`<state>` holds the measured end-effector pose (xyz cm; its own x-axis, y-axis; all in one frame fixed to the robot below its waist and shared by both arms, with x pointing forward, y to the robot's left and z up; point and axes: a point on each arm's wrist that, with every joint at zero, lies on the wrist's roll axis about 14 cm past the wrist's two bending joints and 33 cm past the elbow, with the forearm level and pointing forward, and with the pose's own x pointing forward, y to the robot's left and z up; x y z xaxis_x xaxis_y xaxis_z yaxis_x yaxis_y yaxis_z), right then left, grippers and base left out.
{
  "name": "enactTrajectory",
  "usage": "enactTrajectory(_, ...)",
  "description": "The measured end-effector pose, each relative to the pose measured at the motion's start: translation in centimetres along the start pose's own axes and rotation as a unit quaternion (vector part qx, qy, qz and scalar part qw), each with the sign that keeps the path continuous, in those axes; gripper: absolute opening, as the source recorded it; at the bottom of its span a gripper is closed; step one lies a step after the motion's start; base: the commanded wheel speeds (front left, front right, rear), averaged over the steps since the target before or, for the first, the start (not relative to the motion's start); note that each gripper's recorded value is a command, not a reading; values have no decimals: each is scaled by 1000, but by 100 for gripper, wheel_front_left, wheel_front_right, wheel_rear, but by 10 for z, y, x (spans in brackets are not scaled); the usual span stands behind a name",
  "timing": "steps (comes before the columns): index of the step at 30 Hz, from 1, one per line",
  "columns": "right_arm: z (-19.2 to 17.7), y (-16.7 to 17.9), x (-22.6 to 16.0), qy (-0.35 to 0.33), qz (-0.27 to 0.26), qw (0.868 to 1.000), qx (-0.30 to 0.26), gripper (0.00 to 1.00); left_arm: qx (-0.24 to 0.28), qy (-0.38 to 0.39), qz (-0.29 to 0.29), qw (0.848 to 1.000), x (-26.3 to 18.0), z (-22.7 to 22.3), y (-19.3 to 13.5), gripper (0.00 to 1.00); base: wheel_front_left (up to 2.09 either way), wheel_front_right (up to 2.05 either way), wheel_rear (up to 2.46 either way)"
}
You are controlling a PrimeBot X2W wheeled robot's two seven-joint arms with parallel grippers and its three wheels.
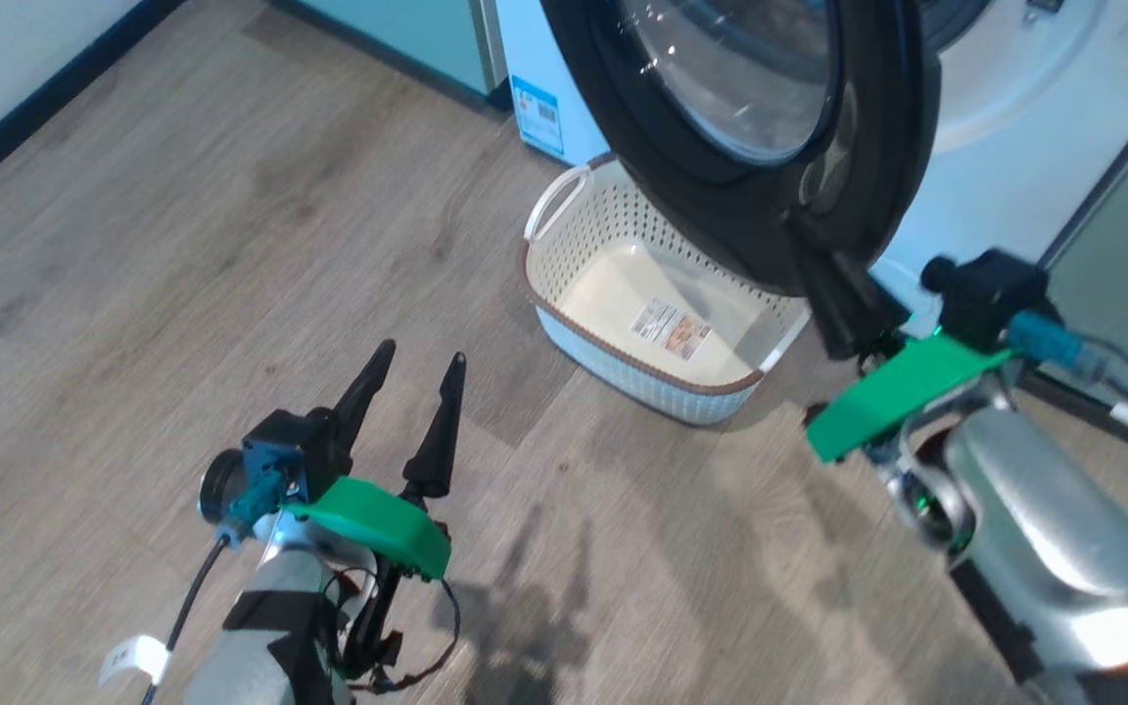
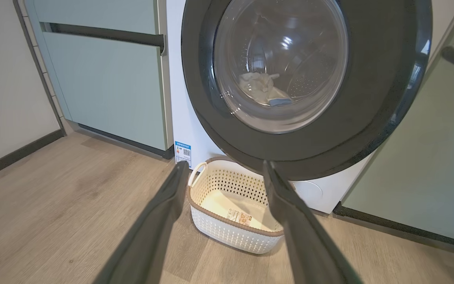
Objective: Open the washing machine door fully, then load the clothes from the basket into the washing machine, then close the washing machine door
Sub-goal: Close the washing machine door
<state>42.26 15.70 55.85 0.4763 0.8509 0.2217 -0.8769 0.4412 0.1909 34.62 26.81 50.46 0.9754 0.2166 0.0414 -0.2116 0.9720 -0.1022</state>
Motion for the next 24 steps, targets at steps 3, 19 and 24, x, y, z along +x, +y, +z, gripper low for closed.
enactTrajectory(3,-5,-19,6,3,-20,1000,6,0,-4,7,0,1000,3,-5,-1,100,0,0,0)
enactTrajectory(19,-14,-84,26,0,-86,996,31,0,-19,13,18,1000,20,-10,1,100,0,0,0)
enactTrajectory(24,-16,-109,20,-7,-123,991,48,0,-15,13,21,1000,25,-10,1,100,0,0,0)
